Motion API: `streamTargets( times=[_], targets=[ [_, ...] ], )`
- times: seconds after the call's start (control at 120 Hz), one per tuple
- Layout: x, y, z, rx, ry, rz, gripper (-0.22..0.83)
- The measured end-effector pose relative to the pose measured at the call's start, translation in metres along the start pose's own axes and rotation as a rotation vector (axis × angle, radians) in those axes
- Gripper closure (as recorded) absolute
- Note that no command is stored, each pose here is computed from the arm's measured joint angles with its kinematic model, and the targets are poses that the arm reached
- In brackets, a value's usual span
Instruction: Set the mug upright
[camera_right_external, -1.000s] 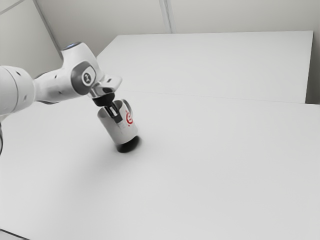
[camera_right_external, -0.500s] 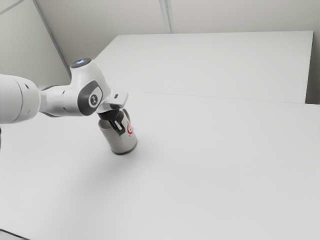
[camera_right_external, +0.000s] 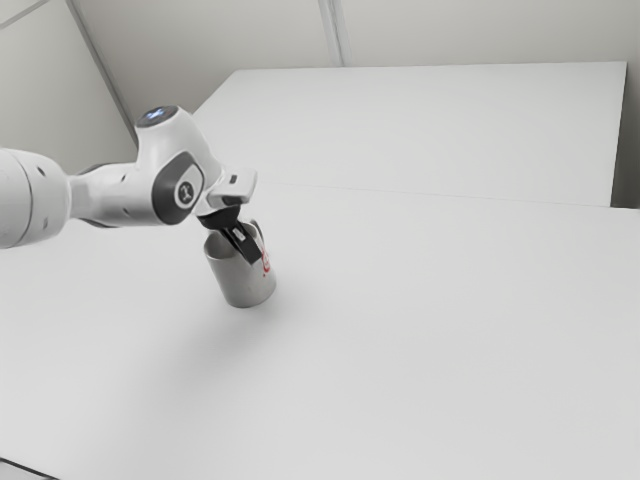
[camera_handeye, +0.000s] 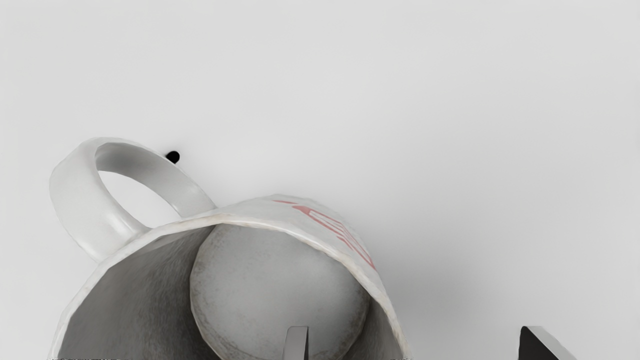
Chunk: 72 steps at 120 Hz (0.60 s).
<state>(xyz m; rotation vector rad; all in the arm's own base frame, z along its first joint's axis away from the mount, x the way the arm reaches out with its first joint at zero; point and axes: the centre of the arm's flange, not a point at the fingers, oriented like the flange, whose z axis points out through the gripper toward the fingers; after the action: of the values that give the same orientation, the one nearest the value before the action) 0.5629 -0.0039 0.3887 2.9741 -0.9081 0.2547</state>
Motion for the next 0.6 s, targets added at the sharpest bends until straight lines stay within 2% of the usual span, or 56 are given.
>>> streamTargets(
  times=[0.133, 0.242, 0.325, 0.4, 0.5, 0.6],
  targets=[
    [0.015, 0.007, -0.040, 0.015, 0.054, 0.007, 0.09],
    [0.040, 0.003, -0.075, 0.016, 0.067, 0.006, 0.05],
    [0.052, -0.003, -0.091, -0.004, 0.035, -0.017, 0.04],
    [0.050, -0.011, -0.095, -0.030, -0.012, -0.059, 0.03],
    [0.047, -0.030, -0.089, -0.056, -0.073, -0.122, 0.02],
    [0.060, -0.051, -0.076, -0.065, -0.119, -0.168, 0.01]
  ],
)
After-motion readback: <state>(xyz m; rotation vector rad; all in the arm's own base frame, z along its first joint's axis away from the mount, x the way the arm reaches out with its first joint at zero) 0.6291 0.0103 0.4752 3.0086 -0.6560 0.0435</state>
